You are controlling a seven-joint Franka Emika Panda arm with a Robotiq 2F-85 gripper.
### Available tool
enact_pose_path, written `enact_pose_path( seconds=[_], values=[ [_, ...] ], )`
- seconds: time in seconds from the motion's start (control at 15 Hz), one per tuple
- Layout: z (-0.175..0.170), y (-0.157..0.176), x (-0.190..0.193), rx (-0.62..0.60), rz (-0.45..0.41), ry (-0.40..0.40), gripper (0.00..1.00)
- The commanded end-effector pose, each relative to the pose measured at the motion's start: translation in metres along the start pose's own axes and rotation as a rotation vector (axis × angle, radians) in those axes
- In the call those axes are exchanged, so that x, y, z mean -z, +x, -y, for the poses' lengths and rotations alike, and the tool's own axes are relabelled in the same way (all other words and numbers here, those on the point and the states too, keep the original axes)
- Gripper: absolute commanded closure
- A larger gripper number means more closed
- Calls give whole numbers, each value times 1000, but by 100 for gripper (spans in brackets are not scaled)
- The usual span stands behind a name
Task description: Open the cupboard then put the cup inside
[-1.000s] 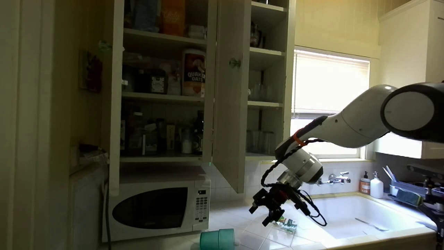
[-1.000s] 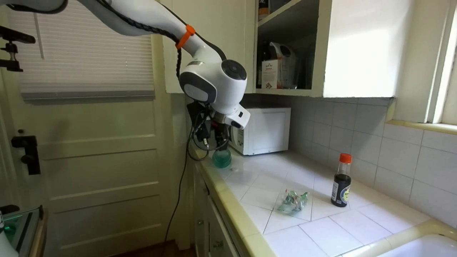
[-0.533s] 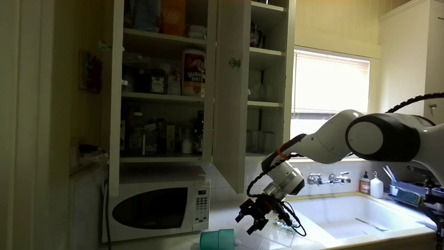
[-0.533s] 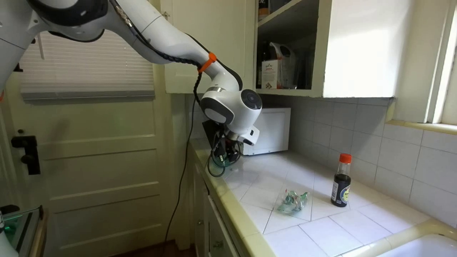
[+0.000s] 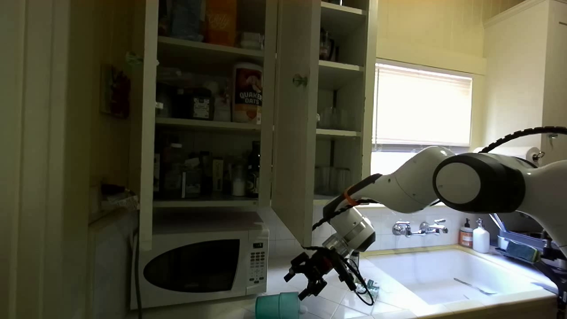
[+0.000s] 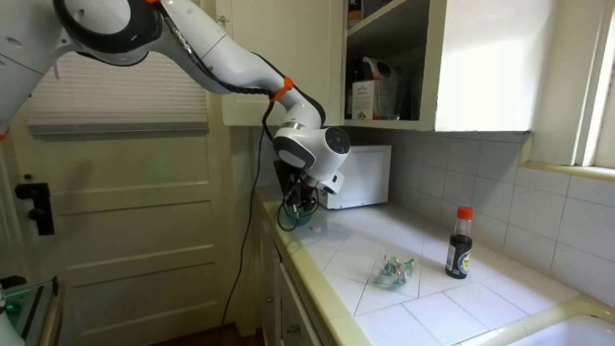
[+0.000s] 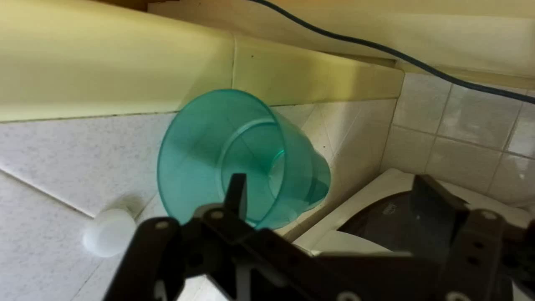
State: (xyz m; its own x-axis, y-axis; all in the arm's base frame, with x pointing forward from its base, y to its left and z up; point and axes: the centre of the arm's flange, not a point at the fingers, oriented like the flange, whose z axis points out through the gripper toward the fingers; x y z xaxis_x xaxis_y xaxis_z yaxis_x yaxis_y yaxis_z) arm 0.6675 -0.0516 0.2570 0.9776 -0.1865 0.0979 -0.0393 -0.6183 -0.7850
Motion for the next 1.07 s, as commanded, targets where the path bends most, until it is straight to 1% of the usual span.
enact_pose_path(
  seconds=[0.0, 0.13, 0.2, 0.27, 0.33, 0.53, 0.67, 0.87, 0.93, 1.0],
  values=[
    [-6, 4, -12, -42, 5, 50, 0],
    [-7, 5, -19, -54, 9, 55, 1],
    [-7, 6, -22, -59, 9, 53, 26],
    [-8, 7, -25, -63, 13, 54, 26],
    [-8, 8, -27, -65, 13, 54, 30],
    [-7, 9, -31, -75, 10, 53, 56],
    [-7, 8, -28, -81, -1, 49, 70],
    [-6, 5, -16, -98, -27, 31, 94],
    [-6, 4, -11, -107, -34, 18, 99],
    [-5, 4, -6, -111, -39, 15, 100]
  ],
)
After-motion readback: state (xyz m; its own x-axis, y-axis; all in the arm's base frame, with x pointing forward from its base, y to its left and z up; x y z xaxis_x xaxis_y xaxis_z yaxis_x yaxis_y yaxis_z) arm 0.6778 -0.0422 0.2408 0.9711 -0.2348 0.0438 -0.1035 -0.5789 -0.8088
